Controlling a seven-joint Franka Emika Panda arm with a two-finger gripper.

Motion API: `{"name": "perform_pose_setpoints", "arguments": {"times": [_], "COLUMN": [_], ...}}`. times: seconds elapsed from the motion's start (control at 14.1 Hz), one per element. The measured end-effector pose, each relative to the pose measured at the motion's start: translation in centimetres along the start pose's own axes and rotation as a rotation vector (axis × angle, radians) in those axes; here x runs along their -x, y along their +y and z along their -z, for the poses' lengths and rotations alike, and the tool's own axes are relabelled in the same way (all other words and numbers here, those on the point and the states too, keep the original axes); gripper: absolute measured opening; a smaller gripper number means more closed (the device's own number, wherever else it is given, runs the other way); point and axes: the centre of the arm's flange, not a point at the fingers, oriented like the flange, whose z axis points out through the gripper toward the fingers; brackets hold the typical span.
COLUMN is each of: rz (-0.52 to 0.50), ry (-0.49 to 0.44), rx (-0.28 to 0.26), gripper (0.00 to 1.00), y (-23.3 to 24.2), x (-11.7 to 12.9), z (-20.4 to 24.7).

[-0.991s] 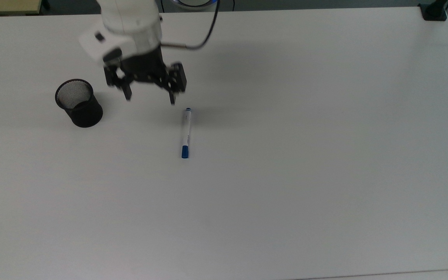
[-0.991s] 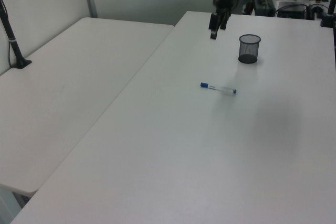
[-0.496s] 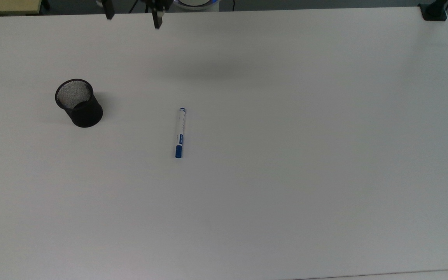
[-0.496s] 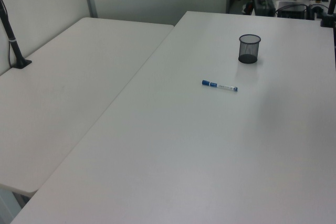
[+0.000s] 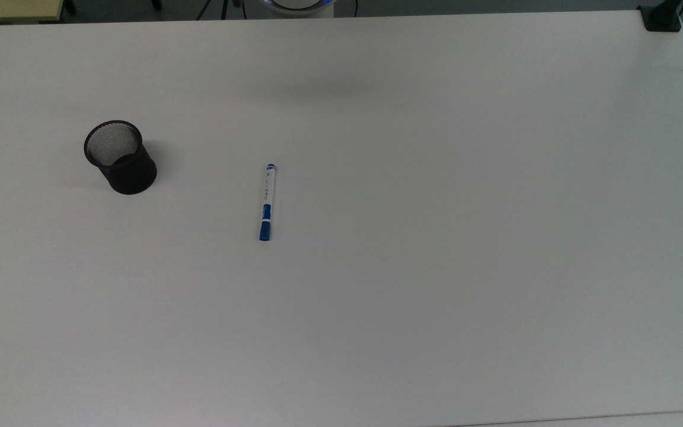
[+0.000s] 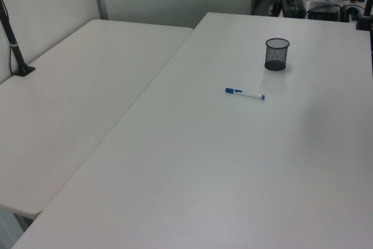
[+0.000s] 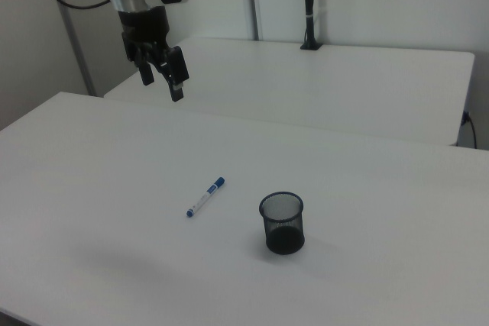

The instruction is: Remove the marker

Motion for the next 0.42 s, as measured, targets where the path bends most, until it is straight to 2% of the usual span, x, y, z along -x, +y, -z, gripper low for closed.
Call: {"name": "perform_pose_setpoints", "arguments": {"times": [0.42], "rz": [0.121], "ry": [0.022], "rx": [0.031], "gripper": [1.00], "y": [0.29], "x": [-1.08], "z": [-0.86]}}
